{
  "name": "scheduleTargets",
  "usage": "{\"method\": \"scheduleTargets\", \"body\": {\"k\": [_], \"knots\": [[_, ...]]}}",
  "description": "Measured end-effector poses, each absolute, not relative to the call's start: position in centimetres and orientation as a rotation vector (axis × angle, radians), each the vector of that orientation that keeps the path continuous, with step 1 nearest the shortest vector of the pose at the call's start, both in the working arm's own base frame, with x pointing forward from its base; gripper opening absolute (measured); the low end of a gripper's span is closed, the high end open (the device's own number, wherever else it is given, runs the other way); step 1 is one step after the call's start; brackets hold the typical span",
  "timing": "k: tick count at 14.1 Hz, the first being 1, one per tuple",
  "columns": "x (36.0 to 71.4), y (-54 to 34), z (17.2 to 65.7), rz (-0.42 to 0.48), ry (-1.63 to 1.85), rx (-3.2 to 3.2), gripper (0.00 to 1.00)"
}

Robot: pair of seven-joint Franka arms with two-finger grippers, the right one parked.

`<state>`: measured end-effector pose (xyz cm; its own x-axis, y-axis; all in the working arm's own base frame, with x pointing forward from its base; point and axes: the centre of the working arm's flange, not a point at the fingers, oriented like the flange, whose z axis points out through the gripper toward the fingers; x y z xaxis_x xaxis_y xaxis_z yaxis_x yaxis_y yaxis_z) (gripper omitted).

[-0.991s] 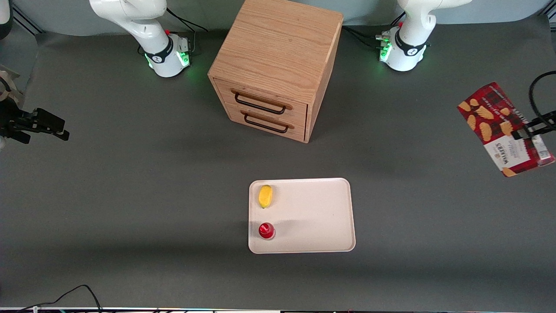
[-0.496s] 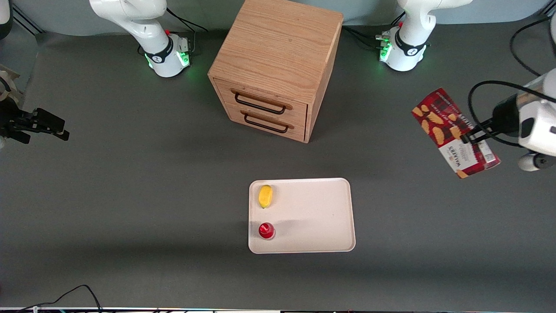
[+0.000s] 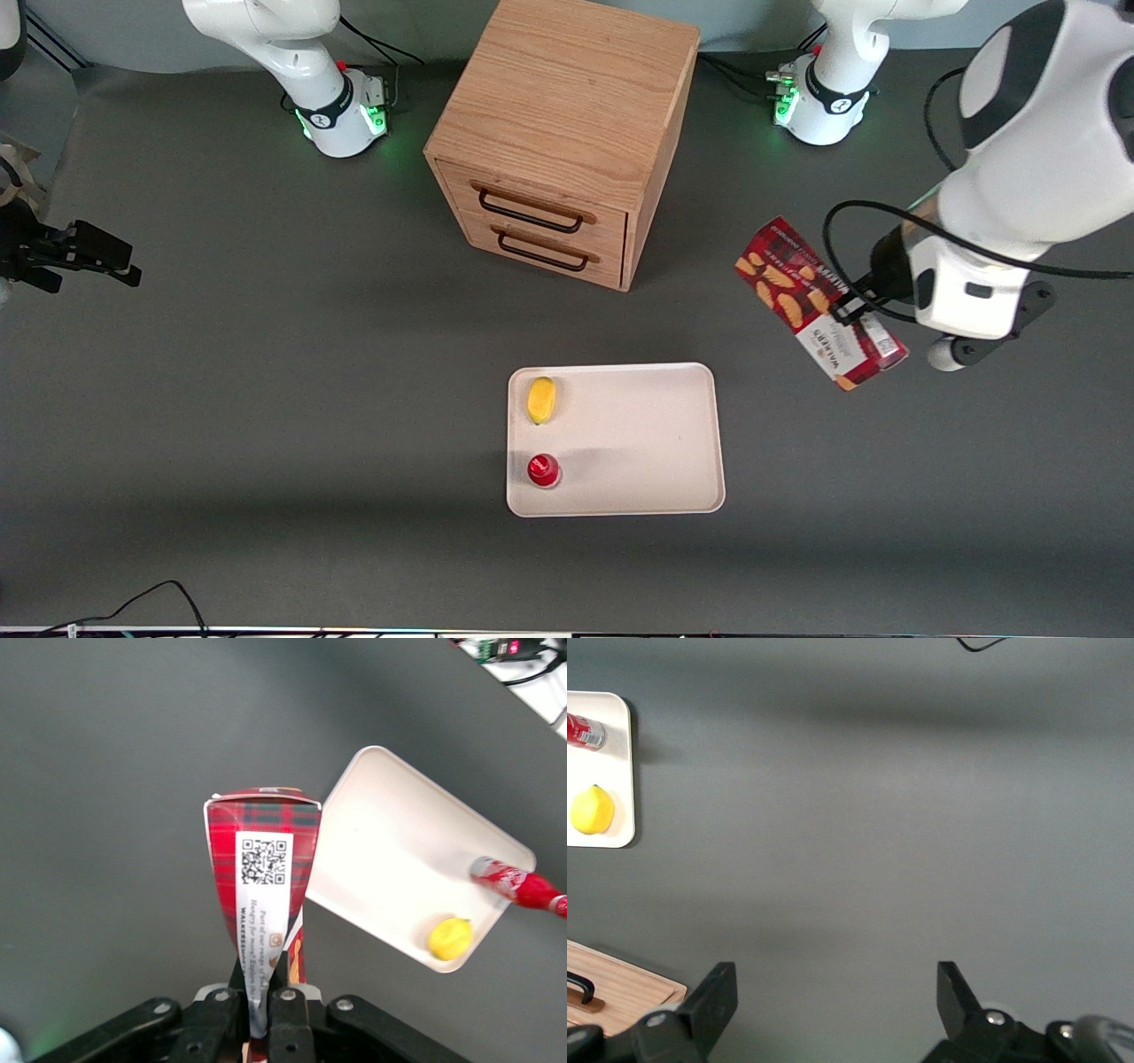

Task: Place red cookie box on tray
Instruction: 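Carry the held cookie box with the left gripper over the tray, then lower the cookie box onto the tray beside the red can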

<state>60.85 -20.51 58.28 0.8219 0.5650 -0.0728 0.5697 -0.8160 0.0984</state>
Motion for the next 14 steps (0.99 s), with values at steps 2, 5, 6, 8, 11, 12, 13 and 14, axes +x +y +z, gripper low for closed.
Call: {"method": "scheduleTargets", "body": {"k": [2,5,6,8,11,12,13,14], "knots": [[61.4,-23.1,56.8,-0.045,0.95,2.851,0.11],[62.7,-26.0,53.1,-0.045,0.999,2.823,0.11],[63.3,-26.8,51.6,-0.033,1.03,2.809,0.11],[64.6,-28.1,48.2,-0.003,1.071,2.791,0.11],[66.1,-30.4,42.8,0.041,1.121,2.764,0.11],[66.6,-31.0,41.1,0.062,1.137,2.752,0.11],[66.9,-31.5,39.4,0.08,1.144,2.746,0.11],[67.2,-32.1,37.7,0.091,1.149,2.74,0.11]]}}
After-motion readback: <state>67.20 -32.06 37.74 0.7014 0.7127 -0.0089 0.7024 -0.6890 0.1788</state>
